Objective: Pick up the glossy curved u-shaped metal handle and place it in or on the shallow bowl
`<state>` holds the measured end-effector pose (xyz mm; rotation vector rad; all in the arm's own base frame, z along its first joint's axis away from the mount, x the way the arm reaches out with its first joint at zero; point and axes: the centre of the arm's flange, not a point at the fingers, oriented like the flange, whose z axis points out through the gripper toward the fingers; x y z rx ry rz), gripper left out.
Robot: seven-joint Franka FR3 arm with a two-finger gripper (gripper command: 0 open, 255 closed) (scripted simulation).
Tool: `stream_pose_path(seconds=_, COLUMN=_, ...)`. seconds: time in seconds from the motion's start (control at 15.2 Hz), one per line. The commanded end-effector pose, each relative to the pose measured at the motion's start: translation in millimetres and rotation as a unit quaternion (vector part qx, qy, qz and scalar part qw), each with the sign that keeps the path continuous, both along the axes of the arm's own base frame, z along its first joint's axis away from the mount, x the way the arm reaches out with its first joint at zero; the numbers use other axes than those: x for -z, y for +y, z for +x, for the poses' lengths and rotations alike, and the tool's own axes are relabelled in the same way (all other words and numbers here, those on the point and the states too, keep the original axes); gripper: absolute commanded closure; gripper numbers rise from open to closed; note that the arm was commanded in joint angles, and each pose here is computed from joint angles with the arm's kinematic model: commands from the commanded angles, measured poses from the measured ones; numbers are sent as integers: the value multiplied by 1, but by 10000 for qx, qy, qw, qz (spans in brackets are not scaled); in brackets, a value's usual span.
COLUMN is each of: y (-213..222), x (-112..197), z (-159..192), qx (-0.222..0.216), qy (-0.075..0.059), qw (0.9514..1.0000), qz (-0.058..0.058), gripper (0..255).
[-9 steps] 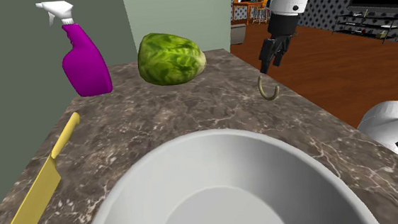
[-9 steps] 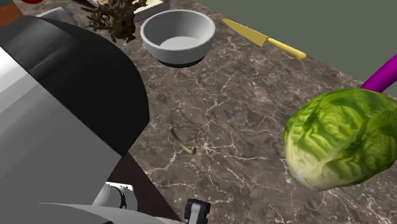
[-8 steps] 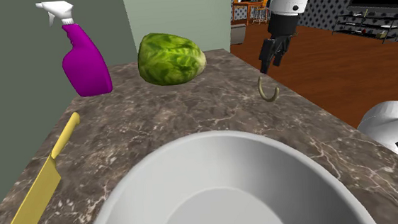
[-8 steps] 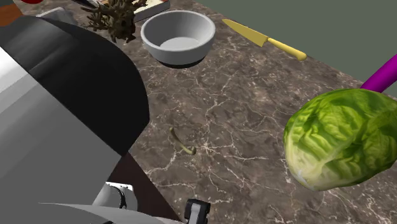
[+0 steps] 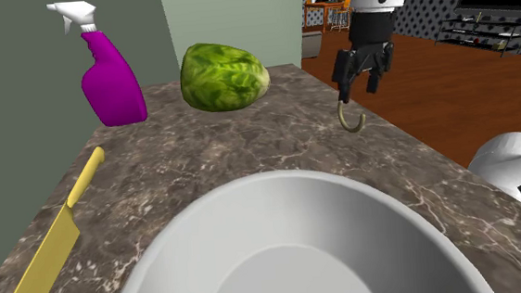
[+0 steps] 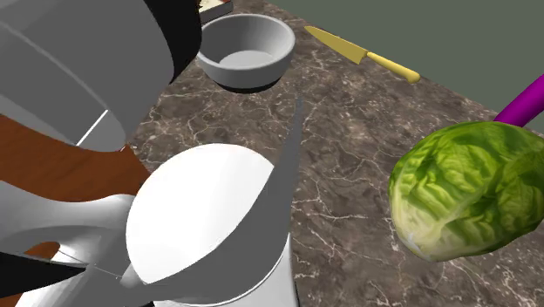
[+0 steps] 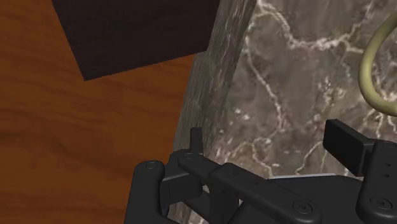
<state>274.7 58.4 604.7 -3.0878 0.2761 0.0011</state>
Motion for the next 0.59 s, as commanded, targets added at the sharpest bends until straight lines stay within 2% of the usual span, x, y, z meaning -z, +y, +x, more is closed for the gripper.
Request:
stream_pose_path(seconds=0.0, y=22, x=-6, z=-6, qx=360, qy=165, qw=9992, qz=2, gripper=0)
stream_pose_path(seconds=0.2, y=57, x=-15, z=-12, qx=858, qy=394, qw=9955, qz=7, gripper=0)
stream_pose_path(seconds=0.4, y=91, x=-24, z=-14, qx=1321, qy=606, qw=9894, qz=11, gripper=0)
stream_pose_path(seconds=0.53, y=91, x=-14, z=-15, qx=1321, qy=606, qw=9894, qz=11, gripper=0)
